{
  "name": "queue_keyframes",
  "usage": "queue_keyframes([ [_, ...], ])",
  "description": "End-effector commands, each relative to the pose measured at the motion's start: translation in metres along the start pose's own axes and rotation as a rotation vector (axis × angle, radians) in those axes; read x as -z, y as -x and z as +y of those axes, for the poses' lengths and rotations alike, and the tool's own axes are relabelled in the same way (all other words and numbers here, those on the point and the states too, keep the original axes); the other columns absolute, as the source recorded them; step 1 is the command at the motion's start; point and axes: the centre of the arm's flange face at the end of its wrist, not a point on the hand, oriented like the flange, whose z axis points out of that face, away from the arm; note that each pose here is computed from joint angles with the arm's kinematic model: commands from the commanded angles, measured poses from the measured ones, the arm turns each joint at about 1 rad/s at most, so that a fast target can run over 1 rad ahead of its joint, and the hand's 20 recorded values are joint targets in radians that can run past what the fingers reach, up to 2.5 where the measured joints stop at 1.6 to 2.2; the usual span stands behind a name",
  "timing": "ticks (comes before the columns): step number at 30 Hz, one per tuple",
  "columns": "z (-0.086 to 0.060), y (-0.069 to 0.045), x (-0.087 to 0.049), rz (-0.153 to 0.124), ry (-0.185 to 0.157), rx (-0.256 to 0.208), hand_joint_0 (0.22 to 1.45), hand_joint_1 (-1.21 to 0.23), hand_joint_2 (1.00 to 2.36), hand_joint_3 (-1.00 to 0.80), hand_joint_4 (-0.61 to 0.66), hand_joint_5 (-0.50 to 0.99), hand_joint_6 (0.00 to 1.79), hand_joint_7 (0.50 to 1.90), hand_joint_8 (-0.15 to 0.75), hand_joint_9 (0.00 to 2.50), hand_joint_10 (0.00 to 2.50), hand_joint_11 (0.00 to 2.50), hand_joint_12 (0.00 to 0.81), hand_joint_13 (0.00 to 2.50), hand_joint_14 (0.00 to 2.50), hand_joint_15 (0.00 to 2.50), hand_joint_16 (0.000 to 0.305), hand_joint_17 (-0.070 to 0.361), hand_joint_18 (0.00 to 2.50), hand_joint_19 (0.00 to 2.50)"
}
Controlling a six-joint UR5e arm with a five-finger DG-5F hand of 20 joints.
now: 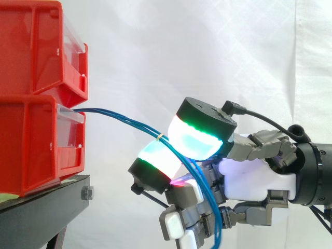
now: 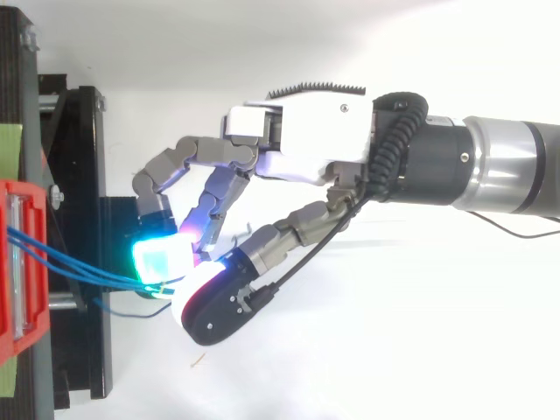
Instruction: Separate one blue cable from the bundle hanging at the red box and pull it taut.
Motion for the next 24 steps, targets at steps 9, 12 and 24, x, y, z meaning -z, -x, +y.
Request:
queue_keyframes([
  [9,0.0003,-0.002,-0.0007,0.003,0.005,0.002,0.57,-0.93,1.0,-0.5,0.0,-0.17,0.91,1.2,0.338,1.2,0.03,1.23,0.339,1.05,0.02,0.57,0.042,0.094,1.03,0.41],
  [12,0.0,-0.0017,-0.0004,0.0,0.002,0.0,0.52,-0.88,1.0,-0.5,0.01,-0.16,0.89,1.21,0.352,1.22,0.03,1.22,0.356,1.07,0.02,0.56,0.044,0.099,1.05,0.42],
  [24,0.0001,-0.0029,-0.0005,0.002,0.002,0.003,0.63,-0.71,1.0,-0.5,0.01,-0.16,0.84,1.24,0.328,1.23,0.03,1.12,0.342,1.08,0.02,0.58,0.041,0.091,1.04,0.48],
])
